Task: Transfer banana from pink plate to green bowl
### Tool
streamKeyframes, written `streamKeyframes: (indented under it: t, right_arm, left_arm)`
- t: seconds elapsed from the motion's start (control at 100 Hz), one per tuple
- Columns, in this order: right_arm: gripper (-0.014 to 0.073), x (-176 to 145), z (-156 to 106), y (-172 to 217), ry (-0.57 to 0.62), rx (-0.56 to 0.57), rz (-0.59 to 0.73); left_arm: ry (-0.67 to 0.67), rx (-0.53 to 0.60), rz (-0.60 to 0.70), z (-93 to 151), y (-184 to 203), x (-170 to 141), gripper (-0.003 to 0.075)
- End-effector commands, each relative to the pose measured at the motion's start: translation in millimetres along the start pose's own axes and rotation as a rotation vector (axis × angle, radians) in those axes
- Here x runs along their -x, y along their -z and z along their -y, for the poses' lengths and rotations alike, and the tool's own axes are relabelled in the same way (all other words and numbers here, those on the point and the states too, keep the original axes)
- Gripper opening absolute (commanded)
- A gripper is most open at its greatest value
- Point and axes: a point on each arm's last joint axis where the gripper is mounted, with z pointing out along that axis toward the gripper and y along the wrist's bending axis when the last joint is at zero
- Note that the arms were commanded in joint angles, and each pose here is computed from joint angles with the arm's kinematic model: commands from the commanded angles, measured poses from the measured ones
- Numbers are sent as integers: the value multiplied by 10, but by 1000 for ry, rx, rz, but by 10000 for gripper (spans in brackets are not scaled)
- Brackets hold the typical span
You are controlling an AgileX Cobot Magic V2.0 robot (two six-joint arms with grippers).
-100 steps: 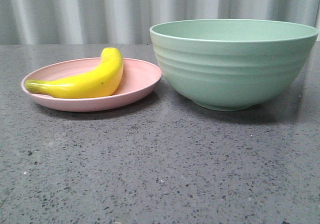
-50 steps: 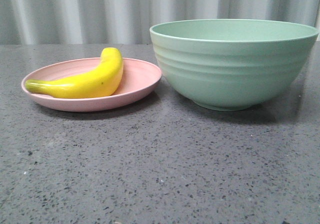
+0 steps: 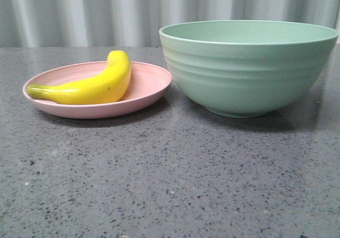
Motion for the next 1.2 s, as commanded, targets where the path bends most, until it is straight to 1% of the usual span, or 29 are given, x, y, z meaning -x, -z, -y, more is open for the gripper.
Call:
streamKeyframes:
  t: [0.0, 0.6, 0.7, 0.8, 0.94, 1.09, 1.19]
  right_arm:
    - [-67, -51, 9, -14, 13, -8, 11]
    - [-67, -53, 10, -14, 13, -8, 9]
    - [-67, -53, 10, -14, 13, -8, 9]
    - [-67, -49, 9, -14, 13, -8, 13]
    - [-67, 25, 1, -10, 12, 1, 95]
    - [-67, 148, -12, 10, 12, 15, 232]
    - [-67, 194, -17, 23, 10, 20, 284]
  left_arm:
    - [10, -9, 71, 3, 12, 29, -20]
    - [-33, 4, 88, -6, 13, 45, -20]
    - [-29, 1, 105, -4, 14, 60, -20]
    - [-29, -5, 163, 2, 21, 113, -20]
    - [-29, -11, 228, 9, 33, 170, -20]
    - [-30, -13, 245, 11, 37, 185, -20]
    - [-30, -15, 268, 13, 42, 206, -20]
